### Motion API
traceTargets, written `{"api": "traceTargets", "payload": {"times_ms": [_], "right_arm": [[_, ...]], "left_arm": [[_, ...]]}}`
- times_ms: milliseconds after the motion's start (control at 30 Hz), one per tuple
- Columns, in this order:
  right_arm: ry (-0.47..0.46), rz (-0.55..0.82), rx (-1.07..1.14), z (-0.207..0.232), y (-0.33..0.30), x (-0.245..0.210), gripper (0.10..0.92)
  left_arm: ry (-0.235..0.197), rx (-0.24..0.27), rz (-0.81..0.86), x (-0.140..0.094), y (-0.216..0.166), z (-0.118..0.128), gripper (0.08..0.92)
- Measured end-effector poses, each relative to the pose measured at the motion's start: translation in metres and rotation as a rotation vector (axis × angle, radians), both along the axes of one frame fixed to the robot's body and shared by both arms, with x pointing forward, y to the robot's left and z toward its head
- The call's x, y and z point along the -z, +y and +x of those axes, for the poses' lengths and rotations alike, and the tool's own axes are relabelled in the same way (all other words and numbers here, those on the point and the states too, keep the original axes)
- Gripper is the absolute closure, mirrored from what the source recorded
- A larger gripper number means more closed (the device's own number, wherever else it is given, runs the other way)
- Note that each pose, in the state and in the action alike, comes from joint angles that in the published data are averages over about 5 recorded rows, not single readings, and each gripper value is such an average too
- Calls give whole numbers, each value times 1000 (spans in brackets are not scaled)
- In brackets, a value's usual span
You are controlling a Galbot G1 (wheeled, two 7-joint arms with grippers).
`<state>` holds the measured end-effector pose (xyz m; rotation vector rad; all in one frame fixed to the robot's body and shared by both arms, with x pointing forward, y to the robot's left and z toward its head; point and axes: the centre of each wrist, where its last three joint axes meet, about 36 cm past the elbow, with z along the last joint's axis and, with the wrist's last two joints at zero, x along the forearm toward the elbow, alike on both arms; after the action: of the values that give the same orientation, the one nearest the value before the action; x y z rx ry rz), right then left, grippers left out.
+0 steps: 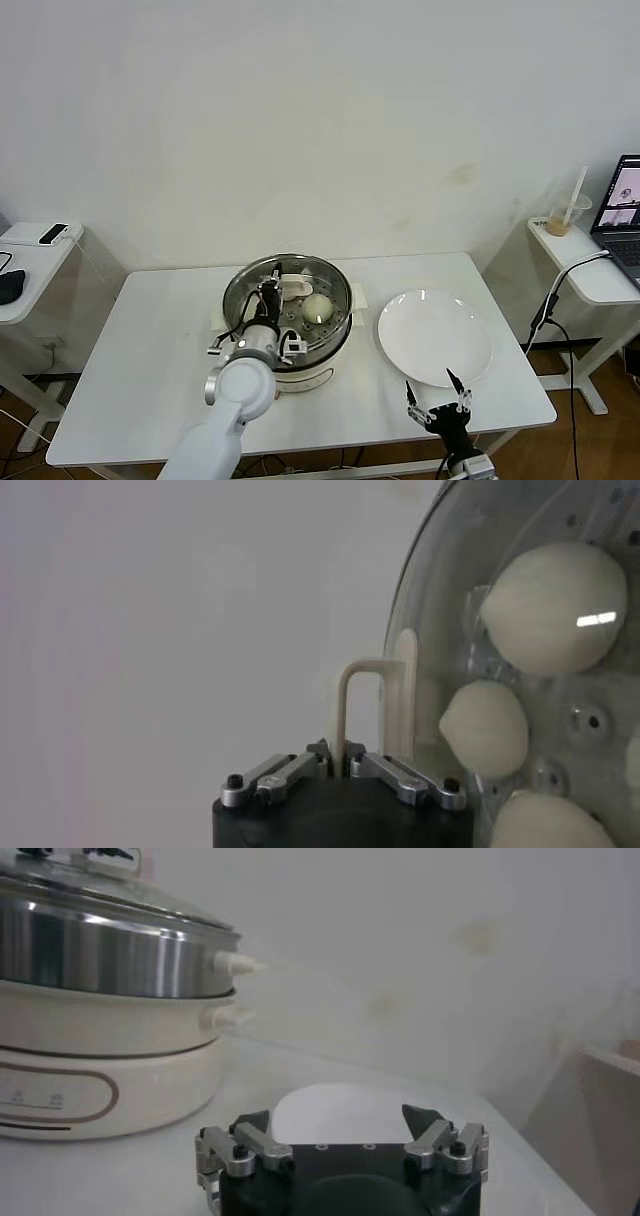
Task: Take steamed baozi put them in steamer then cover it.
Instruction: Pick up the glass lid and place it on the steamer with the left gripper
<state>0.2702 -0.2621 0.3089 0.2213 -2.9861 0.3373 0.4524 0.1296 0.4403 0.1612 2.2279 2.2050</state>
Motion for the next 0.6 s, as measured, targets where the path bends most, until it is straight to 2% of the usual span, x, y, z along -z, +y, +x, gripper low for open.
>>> {"api": "traceTargets", "payload": {"times_ms": [533,600], "right_arm": [[5,-2,-11,-1,1,1,200],[6,-1,-13,-1,1,1,200]], "left_arm": [[7,-10,-17,4,-2,3,845],[7,-12,-25,4,-2,2,816]]}}
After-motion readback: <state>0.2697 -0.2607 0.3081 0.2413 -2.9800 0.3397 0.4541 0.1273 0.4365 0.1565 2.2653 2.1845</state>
